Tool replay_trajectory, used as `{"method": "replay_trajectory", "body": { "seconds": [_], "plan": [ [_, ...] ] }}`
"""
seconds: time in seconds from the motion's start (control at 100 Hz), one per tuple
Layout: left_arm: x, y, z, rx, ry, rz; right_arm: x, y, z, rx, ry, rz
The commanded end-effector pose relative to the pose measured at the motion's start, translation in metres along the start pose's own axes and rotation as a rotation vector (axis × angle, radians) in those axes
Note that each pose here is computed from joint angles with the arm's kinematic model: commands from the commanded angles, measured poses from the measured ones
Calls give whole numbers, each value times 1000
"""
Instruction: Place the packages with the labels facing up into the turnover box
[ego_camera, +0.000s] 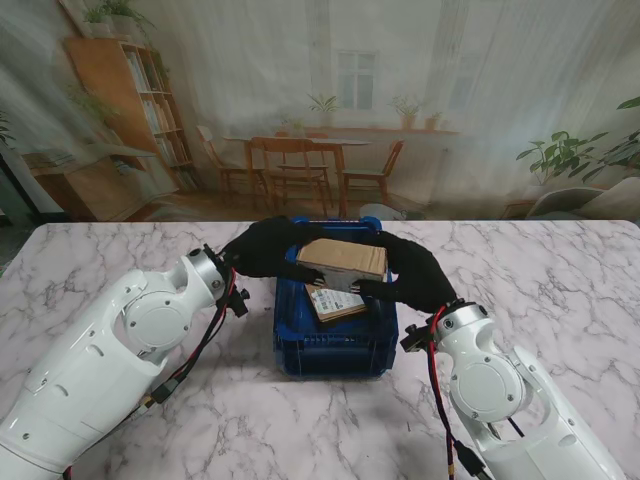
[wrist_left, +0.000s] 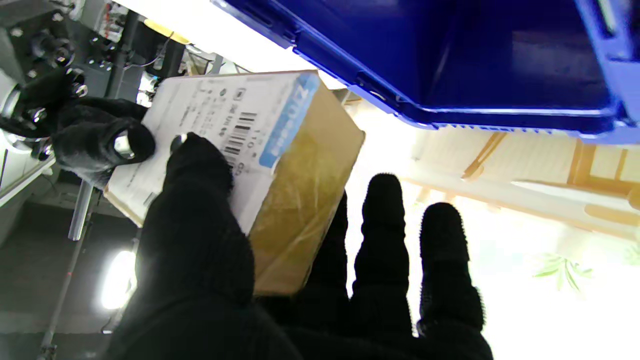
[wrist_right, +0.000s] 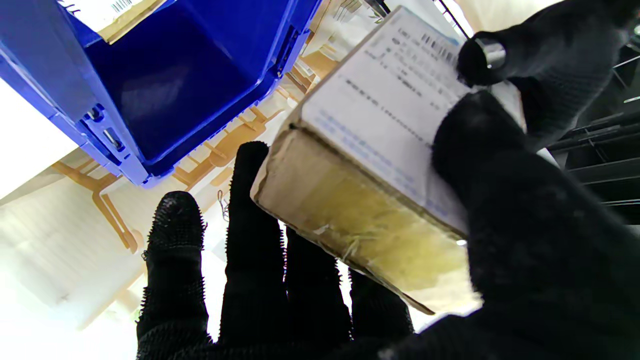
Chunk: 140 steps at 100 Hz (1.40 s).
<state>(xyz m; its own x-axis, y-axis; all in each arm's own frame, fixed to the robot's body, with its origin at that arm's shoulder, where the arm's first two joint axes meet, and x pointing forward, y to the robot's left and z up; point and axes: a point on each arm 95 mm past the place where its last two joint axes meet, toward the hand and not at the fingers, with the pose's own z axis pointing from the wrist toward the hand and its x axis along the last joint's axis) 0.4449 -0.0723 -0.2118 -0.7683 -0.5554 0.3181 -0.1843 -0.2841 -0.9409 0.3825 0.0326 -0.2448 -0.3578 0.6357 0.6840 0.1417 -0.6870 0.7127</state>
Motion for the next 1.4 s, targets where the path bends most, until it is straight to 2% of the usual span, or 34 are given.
{"method": "replay_trajectory", "body": {
  "seconds": [0.0, 0.27, 0.42, 0.55, 0.66, 0.82, 0.98, 1.17, 1.39],
  "plan": [
    [2, 0, 1, 3, -2, 13, 1, -3, -1, -9, -19, 13],
    [-1, -9, -7, 82, -28, 106, -2, 1, -1, -25, -130, 94],
    [5, -14, -15, 115, 1, 196, 3, 7, 4, -16, -185, 143],
    [13, -17, -20, 102, 38, 273, 8, 9, 10, -12, -220, 173],
    [16, -15, -21, 69, 38, 326, 11, 8, 14, -18, -240, 186],
    [17, -6, -17, 33, 12, 351, 12, 9, 20, -29, -281, 226],
    [14, 1, -10, 9, -10, 433, 13, 9, 23, -30, -314, 279],
    [6, 4, 1, 26, -37, 515, 17, 5, 22, -18, -307, 297],
    [2, 3, 13, 26, -65, 552, 20, 1, 21, 11, -305, 312]
  ]
}}
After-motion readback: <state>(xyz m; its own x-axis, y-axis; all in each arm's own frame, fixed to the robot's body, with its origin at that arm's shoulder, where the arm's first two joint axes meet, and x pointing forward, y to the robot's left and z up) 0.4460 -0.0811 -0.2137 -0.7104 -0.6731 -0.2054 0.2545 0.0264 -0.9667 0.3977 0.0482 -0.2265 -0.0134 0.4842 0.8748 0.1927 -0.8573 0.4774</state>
